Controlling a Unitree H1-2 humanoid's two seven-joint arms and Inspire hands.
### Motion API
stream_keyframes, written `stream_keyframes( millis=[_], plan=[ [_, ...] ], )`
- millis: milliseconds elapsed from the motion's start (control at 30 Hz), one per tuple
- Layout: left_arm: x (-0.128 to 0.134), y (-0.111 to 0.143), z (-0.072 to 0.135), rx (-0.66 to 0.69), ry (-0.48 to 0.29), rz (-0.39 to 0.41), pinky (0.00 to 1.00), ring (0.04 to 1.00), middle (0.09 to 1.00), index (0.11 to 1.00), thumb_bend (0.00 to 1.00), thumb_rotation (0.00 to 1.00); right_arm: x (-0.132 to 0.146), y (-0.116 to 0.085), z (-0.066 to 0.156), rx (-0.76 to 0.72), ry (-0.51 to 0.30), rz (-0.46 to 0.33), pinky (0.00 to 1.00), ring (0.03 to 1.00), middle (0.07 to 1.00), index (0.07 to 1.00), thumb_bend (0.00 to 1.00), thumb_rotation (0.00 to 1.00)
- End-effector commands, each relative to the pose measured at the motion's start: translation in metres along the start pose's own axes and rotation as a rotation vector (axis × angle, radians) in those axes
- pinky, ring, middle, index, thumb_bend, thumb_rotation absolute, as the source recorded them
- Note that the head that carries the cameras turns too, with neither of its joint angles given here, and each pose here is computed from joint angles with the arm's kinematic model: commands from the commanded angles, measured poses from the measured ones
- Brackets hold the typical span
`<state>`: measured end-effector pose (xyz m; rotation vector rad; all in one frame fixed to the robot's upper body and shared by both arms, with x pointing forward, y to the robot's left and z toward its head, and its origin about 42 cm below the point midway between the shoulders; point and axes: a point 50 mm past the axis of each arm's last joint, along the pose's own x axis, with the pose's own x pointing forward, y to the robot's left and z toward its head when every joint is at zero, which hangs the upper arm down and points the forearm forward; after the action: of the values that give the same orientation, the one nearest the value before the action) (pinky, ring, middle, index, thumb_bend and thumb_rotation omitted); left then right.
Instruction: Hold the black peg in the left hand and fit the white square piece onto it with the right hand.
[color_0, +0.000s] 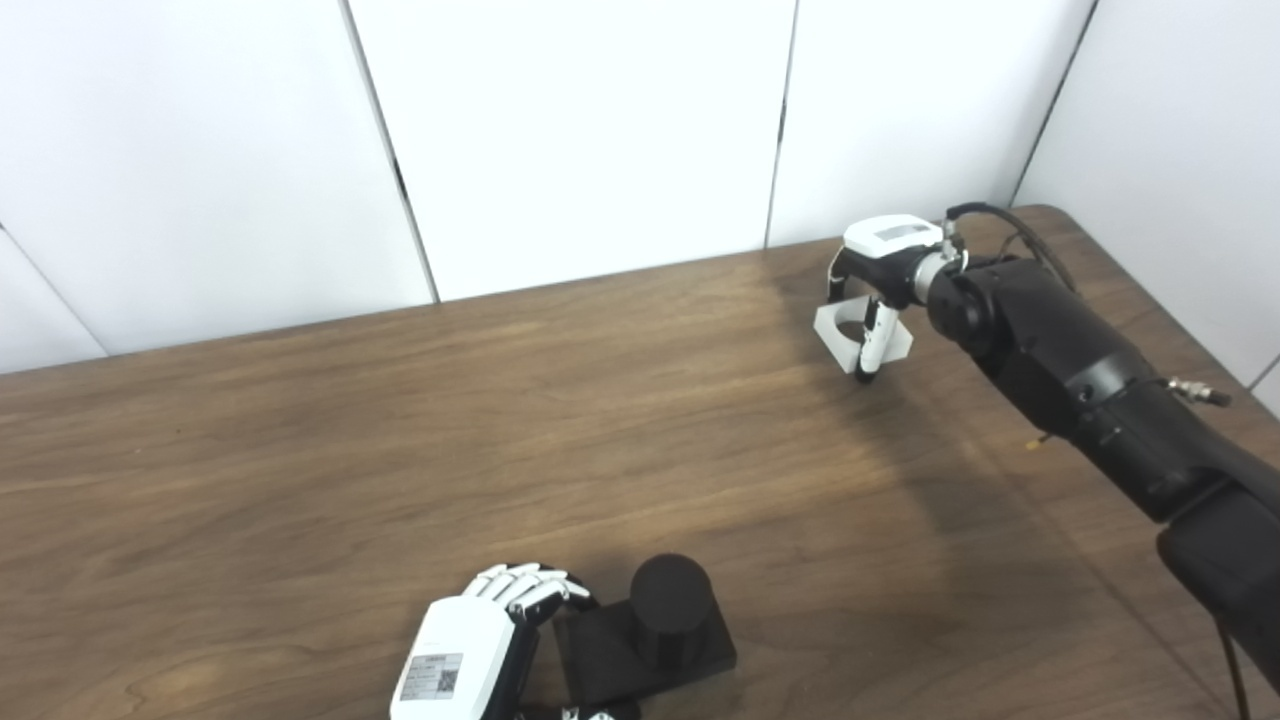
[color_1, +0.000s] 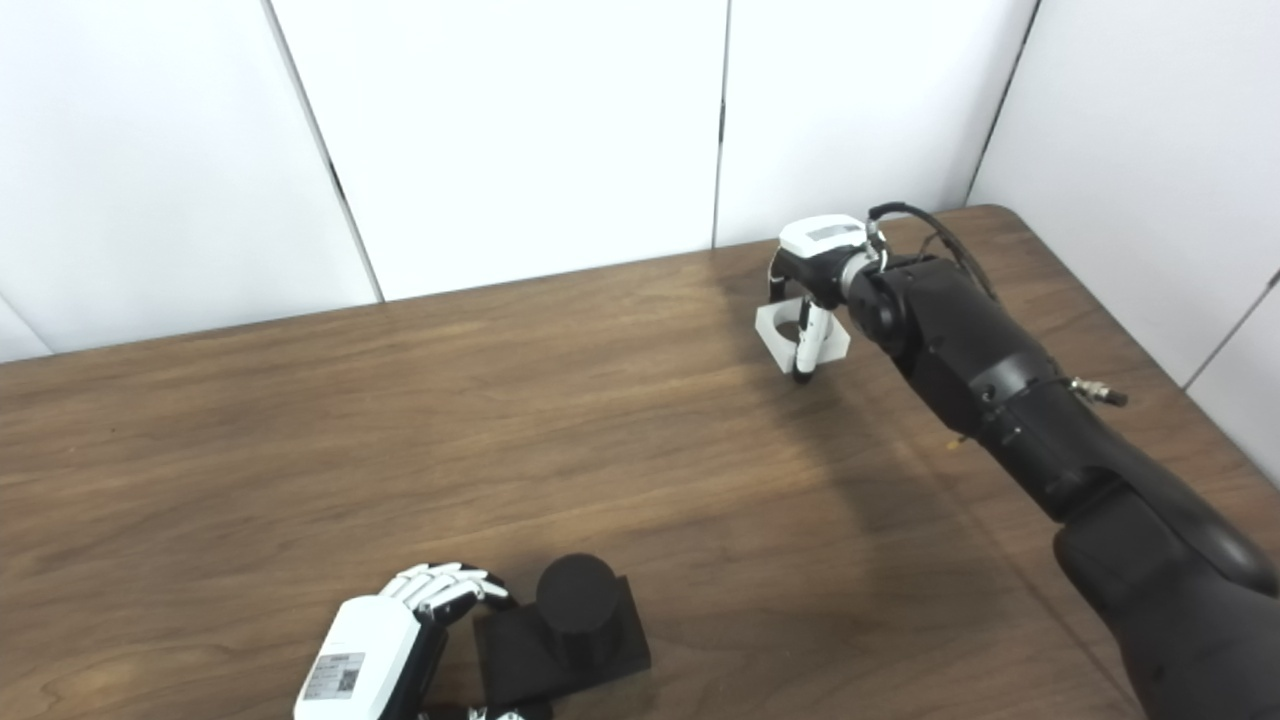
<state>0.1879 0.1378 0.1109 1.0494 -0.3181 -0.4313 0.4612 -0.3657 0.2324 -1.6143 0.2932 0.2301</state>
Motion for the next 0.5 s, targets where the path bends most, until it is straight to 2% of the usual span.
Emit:
stream_keyframes(
  millis=[0, 467],
  plan=[
    [-0.012, -0.0194, 0.0005, 0.016, 0.006, -0.129, 0.82, 0.785, 0.737, 0.485, 0.51, 0.05, -0.0014, -0.0217, -0.0121, -0.012, 0.012, -0.068, 0.85, 0.877, 0.797, 0.488, 0.52, 0.13],
    [-0.0086, -0.0202, 0.0011, 0.02, 0.006, -0.134, 0.82, 0.788, 0.74, 0.486, 0.5, 0.05, -0.0059, -0.0194, -0.0215, 0.0, 0.012, -0.068, 0.84, 0.877, 0.796, 0.487, 0.52, 0.12]
  ],
)
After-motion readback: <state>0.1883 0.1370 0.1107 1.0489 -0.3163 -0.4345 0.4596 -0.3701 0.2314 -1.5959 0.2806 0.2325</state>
